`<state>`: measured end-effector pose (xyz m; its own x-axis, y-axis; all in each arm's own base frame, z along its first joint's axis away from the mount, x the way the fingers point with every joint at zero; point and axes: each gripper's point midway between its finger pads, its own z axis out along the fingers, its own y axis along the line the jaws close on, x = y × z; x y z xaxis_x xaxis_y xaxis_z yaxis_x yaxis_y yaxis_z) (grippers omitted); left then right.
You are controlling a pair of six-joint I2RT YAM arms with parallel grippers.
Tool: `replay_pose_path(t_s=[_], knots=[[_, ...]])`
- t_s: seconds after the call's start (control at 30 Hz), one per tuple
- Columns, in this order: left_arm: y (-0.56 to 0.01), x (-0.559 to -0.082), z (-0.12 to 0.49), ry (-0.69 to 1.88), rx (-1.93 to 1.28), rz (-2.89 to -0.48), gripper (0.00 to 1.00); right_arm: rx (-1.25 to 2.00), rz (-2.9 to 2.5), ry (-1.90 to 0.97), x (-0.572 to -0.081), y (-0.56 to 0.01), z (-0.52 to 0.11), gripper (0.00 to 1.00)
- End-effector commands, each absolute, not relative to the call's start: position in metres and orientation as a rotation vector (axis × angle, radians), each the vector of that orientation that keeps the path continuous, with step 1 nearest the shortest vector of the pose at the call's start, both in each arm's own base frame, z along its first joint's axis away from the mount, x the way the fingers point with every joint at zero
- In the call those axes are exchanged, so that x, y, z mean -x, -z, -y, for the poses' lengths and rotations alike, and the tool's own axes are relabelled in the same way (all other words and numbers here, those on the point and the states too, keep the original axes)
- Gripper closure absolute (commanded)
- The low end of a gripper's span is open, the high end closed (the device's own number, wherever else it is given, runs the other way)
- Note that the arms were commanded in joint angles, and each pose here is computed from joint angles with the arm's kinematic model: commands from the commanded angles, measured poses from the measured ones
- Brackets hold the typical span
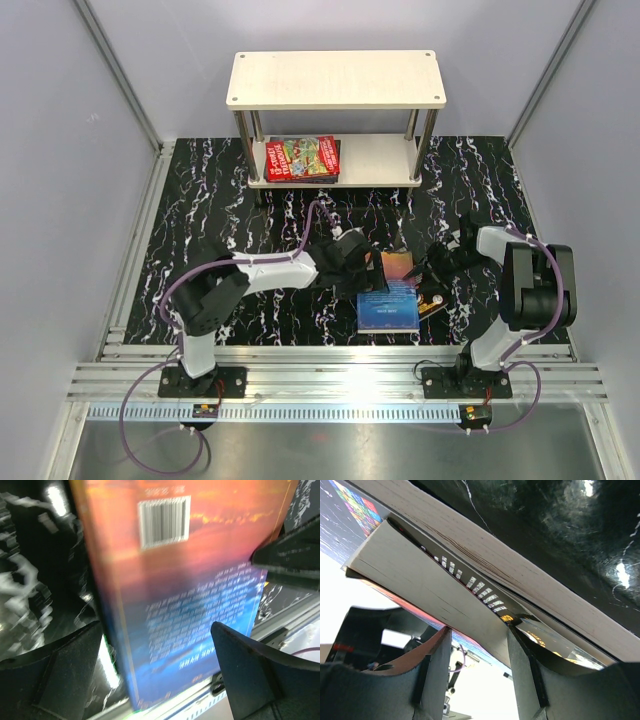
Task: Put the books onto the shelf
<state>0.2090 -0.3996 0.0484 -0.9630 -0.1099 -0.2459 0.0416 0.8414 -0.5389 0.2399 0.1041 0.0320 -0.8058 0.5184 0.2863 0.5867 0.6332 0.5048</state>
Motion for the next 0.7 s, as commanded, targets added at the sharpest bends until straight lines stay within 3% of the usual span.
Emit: replay_pose_path(t_s=[0.0, 0.23, 0.67], knots=[[-0.055, -0.218, 0.432, 1.032, 0.068, -2.675, 0.06, 0.894, 2.756, 0.572, -0.206, 0.007, -0.084, 0.46], [-0.057, -0.225, 0.453, 1.215, 0.13, -2.595, 0.07, 0.916, 2.698, 0.643, -0.207, 0.005, -0.094, 0.46], [-0.175, -0.24, 0.47, 1.445, 0.016, -2.325, 0.13, 0.939, 2.69, 0.644, -0.215, 0.009, -0.094, 0.47]])
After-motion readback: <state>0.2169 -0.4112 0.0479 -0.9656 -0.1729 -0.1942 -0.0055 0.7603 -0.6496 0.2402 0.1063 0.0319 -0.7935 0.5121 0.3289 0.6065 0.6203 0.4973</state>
